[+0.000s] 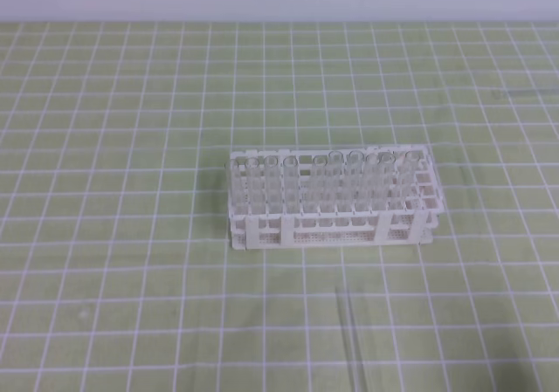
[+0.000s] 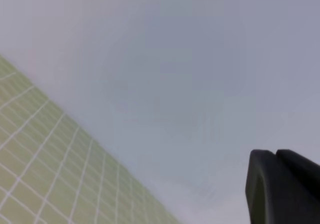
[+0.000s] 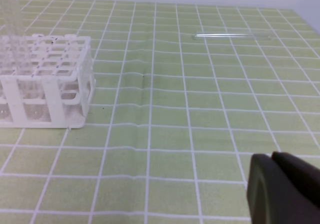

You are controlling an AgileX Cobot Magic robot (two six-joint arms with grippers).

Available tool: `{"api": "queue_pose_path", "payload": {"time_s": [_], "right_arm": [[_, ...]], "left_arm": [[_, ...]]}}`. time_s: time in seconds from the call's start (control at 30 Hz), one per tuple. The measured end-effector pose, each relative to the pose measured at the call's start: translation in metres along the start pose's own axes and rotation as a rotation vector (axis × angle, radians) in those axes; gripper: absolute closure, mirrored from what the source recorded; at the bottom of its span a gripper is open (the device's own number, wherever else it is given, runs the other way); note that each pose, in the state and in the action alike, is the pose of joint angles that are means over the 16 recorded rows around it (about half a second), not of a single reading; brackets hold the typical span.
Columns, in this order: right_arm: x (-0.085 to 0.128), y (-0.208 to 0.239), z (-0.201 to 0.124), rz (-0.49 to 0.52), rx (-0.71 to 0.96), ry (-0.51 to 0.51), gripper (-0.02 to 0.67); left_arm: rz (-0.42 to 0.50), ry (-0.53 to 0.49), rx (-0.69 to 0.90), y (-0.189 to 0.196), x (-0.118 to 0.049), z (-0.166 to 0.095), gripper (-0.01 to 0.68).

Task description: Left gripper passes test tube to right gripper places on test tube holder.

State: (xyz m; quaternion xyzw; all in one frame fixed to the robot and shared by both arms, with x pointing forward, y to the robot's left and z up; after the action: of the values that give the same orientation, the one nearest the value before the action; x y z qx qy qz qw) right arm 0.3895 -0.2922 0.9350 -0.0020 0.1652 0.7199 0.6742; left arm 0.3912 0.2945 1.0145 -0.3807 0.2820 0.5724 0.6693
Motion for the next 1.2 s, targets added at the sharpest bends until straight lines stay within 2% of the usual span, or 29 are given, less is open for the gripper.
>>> {"api": "queue_pose_path", "payload": {"time_s": [0.17,0.33,0.47,0.63,0.77,1.0,1.2], "right_arm": [[0.000,0.000,0.000,0.000,0.000,0.000,0.666],[0.000,0.000,0.000,0.000,0.000,0.000,0.666],[0.000,0.000,0.000,0.000,0.000,0.000,0.666],[0.000,0.000,0.000,0.000,-0.001,0.000,0.666],[0.000,0.000,0.000,0.000,-0.001,0.000,0.666],[0.000,0.000,0.000,0.000,-0.001,0.000,0.666],[0.000,0.000,0.000,0.000,-0.001,0.000,0.666]], "left_arm": [[-0.004,0.072,0.038,0.000,-0.012,0.000,0.676],[0.034,0.034,0.181,-0.002,-0.031,-0.009,0.676],[0.088,-0.058,0.355,-0.002,-0.047,-0.022,0.675],[0.179,-0.214,0.659,-0.007,-0.059,-0.043,0.675],[0.234,-0.298,0.909,-0.019,-0.060,-0.063,0.675],[0.258,-0.409,1.317,-0.040,-0.057,-0.114,0.675],[0.268,-0.566,1.523,-0.047,-0.060,-0.169,0.675]]}}
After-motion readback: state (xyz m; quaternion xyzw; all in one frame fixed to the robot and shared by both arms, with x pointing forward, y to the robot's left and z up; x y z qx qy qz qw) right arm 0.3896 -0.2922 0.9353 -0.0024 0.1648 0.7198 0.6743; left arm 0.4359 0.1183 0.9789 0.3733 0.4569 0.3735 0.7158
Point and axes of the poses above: a point on each arm's last joint axis where the gripper is mounted, y pointing back along that axis away from the gripper, x along the wrist's bending axis when the last joint is at zero, z = x × y, the point moved 10 cm from there along -y, pointing out along that axis toward the gripper, and after that the axes turned 14 degrees about y, right-handed, at the moved point
